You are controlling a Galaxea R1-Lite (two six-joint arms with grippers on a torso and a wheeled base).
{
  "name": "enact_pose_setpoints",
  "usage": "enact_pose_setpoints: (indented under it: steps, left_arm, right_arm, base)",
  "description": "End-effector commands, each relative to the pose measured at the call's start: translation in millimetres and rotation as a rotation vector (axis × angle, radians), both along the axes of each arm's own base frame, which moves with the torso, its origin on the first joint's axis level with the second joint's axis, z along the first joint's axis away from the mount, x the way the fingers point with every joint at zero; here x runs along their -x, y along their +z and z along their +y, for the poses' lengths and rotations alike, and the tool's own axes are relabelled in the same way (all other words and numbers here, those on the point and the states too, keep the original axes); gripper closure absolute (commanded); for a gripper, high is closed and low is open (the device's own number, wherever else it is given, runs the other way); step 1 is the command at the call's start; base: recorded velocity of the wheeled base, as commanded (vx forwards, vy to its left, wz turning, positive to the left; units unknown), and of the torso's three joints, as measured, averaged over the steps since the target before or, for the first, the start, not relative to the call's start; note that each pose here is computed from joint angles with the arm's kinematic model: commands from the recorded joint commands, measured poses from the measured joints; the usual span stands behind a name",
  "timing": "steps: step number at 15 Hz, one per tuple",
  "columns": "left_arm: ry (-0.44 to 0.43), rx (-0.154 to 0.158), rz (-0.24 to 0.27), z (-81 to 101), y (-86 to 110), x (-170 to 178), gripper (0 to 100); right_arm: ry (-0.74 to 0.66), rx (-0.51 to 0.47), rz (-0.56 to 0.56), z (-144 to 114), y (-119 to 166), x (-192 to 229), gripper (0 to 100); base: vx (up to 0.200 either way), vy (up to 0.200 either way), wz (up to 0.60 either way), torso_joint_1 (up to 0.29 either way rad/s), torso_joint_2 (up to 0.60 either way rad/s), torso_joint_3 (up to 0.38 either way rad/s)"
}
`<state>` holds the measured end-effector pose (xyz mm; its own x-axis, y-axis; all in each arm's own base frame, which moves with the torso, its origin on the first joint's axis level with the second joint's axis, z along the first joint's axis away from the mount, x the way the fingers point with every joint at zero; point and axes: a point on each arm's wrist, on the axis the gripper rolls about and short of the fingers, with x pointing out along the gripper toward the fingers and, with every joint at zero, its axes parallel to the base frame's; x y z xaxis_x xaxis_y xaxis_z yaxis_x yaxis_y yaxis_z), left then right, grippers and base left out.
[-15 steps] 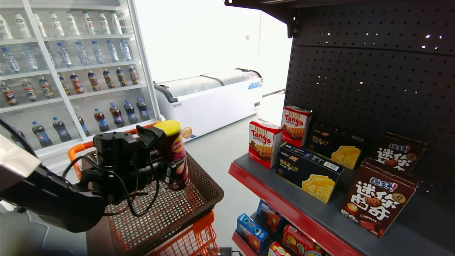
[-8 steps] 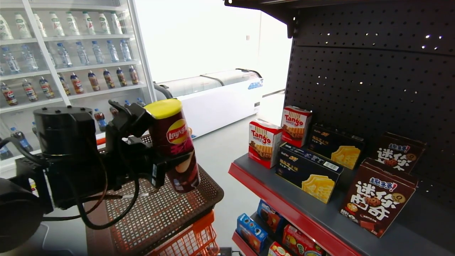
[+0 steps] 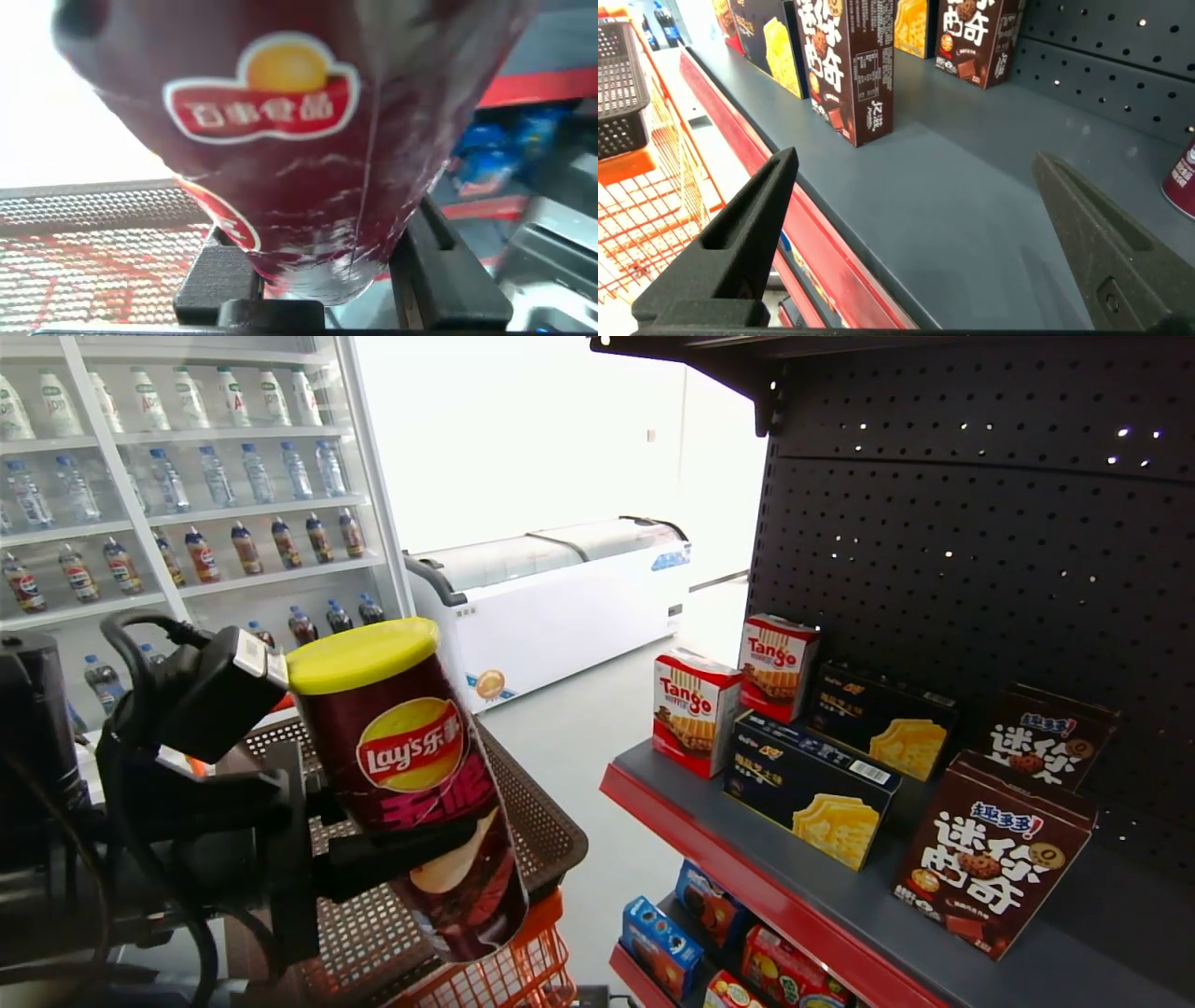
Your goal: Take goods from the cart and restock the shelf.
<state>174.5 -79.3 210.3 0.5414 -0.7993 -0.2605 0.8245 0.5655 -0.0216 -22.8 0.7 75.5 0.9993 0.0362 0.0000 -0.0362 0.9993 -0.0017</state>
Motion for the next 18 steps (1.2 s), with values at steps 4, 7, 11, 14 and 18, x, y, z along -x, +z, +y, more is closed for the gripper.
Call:
enact_pose_setpoints:
  steps: [4, 7, 11, 14, 18]
  left_arm:
    - [-0.084, -0.010, 0.026, -3.4, 1.4, 28, 100]
    - [-0.109, -0.002, 0.020, -4.9, 3.7, 32, 100]
    - [-0.133, 0.006, 0.015, -7.9, 6.4, 35, 100]
    - [-0.142, 0.009, 0.013, -10.1, 8.6, 34, 100]
    - [-0.150, 0.006, 0.018, -11.8, 7.4, 34, 100]
  right_arm:
    - [0.001, 0.000, 0.002, 0, 0, 0, 0]
    - [0.002, 0.000, 0.002, 0, 0, 0, 0]
    - [0.002, 0.000, 0.002, 0, 0, 0, 0]
    - [0.002, 0.000, 0.002, 0, 0, 0, 0]
    - [0.002, 0.000, 0.002, 0, 0, 0, 0]
  base:
    - [0.000, 0.000, 0.00, 0.000, 0.00, 0.000]
    - [0.000, 0.000, 0.00, 0.000, 0.00, 0.000]
    - [0.000, 0.000, 0.00, 0.000, 0.00, 0.000]
    - [0.000, 0.000, 0.00, 0.000, 0.00, 0.000]
    - [0.000, 0.000, -0.15, -0.001, 0.00, 0.002]
